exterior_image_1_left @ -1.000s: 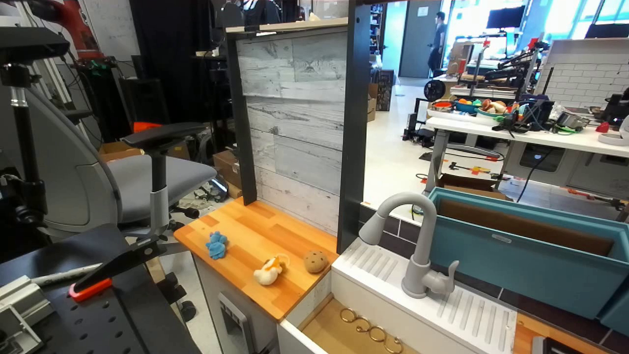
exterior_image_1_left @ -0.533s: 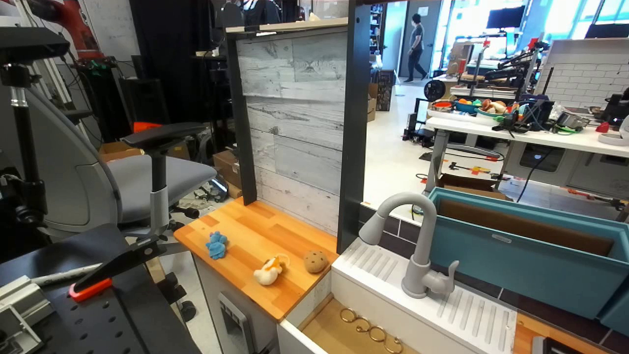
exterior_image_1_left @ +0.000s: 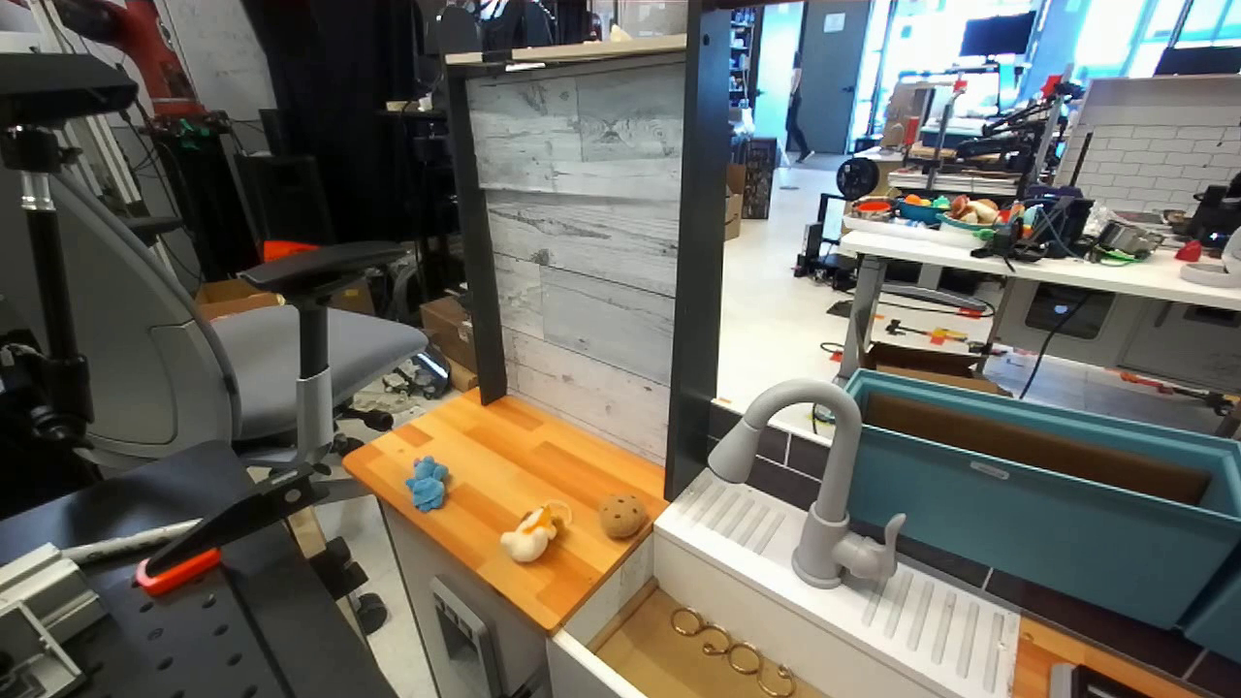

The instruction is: Push the grey faucet to the center of the sink

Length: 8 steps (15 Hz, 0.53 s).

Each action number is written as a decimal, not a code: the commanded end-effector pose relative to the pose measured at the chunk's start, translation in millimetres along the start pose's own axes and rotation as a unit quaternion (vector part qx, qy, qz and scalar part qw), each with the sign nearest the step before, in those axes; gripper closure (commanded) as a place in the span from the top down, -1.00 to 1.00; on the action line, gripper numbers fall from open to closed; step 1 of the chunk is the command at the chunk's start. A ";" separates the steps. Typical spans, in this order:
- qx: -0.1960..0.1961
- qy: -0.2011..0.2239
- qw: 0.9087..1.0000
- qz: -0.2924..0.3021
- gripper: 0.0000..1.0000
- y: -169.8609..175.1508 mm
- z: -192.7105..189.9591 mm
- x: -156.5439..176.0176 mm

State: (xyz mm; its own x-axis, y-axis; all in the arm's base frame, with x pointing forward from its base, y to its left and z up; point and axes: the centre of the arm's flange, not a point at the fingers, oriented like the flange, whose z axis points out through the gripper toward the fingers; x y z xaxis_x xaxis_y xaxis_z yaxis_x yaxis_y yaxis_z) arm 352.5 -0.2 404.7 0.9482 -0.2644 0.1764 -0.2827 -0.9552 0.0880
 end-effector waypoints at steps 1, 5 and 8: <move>-0.016 0.023 1.000 0.008 1.00 -18.9 34.1 36.5; -0.015 0.051 0.998 0.017 1.00 -40.4 73.1 63.0; -0.026 0.051 0.998 0.019 1.00 -56.2 105.1 82.2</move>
State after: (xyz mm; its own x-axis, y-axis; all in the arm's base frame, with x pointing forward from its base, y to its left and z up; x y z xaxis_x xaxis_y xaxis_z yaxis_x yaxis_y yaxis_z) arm 417.8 12.6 340.3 0.9237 -0.2724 0.2696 -0.3096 -0.9449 0.1061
